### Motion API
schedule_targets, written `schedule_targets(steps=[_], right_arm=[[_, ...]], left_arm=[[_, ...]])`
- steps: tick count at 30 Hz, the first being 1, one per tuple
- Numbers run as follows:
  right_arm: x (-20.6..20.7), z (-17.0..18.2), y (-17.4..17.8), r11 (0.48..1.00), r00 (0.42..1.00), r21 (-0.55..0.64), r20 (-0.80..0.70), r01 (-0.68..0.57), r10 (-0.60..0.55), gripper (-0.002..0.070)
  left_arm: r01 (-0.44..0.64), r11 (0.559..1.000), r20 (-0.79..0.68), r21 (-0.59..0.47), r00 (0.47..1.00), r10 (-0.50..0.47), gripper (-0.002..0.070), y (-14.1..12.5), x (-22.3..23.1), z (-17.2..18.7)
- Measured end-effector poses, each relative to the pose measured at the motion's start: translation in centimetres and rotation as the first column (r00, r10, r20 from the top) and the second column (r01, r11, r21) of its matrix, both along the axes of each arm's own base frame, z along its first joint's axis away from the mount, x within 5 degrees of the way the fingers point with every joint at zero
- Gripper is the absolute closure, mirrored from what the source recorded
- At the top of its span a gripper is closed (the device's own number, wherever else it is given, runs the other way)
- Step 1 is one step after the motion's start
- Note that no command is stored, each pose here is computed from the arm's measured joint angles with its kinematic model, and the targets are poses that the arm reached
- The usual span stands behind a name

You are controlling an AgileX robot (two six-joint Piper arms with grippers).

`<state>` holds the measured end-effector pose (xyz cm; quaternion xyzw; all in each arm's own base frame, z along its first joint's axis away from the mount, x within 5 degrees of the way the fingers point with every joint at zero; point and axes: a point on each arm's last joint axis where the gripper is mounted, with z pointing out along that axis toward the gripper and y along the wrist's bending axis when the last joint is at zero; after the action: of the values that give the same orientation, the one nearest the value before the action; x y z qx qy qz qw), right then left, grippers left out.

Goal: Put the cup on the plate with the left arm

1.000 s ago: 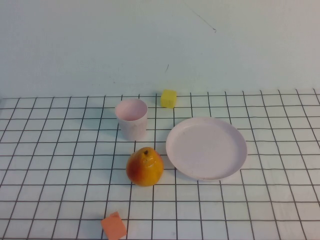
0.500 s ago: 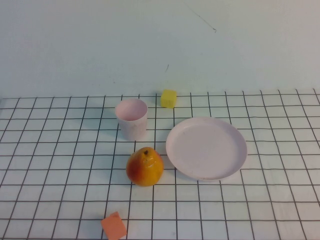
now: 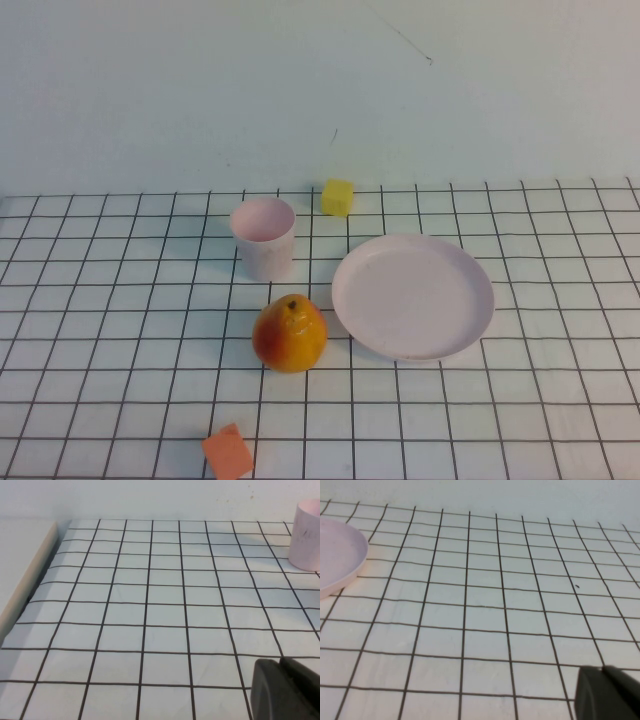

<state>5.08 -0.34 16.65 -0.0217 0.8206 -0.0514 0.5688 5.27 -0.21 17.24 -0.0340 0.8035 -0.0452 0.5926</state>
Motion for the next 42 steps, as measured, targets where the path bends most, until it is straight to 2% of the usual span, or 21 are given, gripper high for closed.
schedule_targets(steps=[17,23,29,32,33,35,38,39,40,42], right_arm=[[0.0,0.0,0.0,1.000,1.000,0.000,0.000,0.000,0.000,0.0678],[0.0,0.0,0.0,1.000,1.000,0.000,0.000,0.000,0.000,0.0678],[0.0,0.0,0.0,1.000,1.000,0.000,0.000,0.000,0.000,0.0678],[0.0,0.0,0.0,1.000,1.000,0.000,0.000,0.000,0.000,0.0678],[0.0,0.0,0.0,1.000,1.000,0.000,0.000,0.000,0.000,0.0678],[0.0,0.0,0.0,1.000,1.000,0.000,0.000,0.000,0.000,0.0678],[0.0,0.0,0.0,1.000,1.000,0.000,0.000,0.000,0.000,0.0678],[0.0,0.0,0.0,1.000,1.000,0.000,0.000,0.000,0.000,0.0678],[0.0,0.0,0.0,1.000,1.000,0.000,0.000,0.000,0.000,0.0678],[0.0,0.0,0.0,1.000,1.000,0.000,0.000,0.000,0.000,0.0678]], left_arm=[[-0.001,1.000,0.013,0.004,1.000,0.001,0.0677,0.0,0.0,0.1],[-0.005,1.000,0.159,0.019,0.987,0.002,0.0677,0.1,0.3,1.3],[-0.009,1.000,0.331,0.028,0.944,-0.001,0.0677,0.1,0.4,2.9],[-0.012,0.999,0.485,0.037,0.874,-0.007,0.0677,0.0,0.2,4.5],[-0.013,0.999,0.549,0.037,0.836,-0.010,0.0677,0.0,0.1,5.1],[-0.014,0.999,0.665,0.039,0.746,-0.015,0.0677,0.0,-0.4,6.4],[-0.015,1.000,0.812,0.026,0.583,-0.013,0.0677,0.0,-1.4,8.1],[-0.014,1.000,0.858,0.016,0.514,-0.007,0.0677,0.0,-1.9,8.7],[-0.014,1.000,0.883,0.010,0.469,-0.002,0.0677,0.0,-2.2,9.0],[-0.012,1.000,0.905,-0.010,0.424,0.014,0.0677,0.1,-2.6,9.3]])
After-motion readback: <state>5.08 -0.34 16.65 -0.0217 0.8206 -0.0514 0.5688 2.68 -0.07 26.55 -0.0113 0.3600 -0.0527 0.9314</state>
